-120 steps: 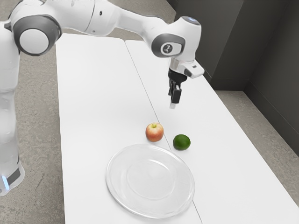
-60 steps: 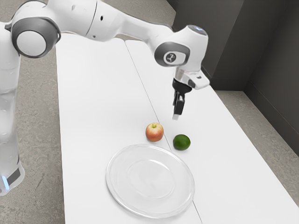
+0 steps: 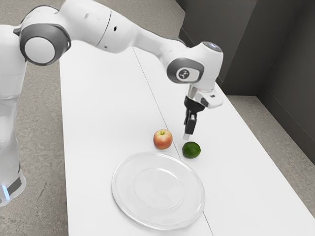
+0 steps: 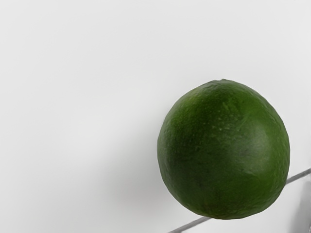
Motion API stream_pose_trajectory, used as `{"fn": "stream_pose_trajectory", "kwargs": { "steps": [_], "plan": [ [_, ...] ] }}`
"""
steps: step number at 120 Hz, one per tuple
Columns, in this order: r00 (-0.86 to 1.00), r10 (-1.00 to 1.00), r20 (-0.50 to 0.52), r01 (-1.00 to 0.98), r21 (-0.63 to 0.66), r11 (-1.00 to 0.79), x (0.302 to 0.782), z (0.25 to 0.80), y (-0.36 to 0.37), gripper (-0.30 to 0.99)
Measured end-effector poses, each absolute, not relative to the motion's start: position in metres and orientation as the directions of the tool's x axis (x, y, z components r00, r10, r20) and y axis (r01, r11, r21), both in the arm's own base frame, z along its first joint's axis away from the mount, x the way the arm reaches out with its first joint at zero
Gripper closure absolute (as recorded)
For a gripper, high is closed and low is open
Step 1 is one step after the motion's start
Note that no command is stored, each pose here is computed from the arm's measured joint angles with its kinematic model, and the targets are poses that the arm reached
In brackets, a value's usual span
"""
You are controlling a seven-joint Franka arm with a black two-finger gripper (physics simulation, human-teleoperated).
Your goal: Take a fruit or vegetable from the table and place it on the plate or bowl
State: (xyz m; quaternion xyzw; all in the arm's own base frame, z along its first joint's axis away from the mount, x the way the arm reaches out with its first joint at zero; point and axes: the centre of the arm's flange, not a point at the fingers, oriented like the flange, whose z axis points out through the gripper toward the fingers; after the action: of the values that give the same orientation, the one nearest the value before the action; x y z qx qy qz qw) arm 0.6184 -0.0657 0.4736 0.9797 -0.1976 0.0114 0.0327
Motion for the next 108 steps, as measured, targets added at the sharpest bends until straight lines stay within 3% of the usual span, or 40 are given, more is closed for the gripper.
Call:
{"fn": "stream_pose_trajectory", "kwargs": {
  "steps": [108],
  "plan": [
    [0.910, -0.412, 0.043, -0.414, 0.105, -0.904, 0.640, 0.419, -0.098, 0.00]
  ]
}}
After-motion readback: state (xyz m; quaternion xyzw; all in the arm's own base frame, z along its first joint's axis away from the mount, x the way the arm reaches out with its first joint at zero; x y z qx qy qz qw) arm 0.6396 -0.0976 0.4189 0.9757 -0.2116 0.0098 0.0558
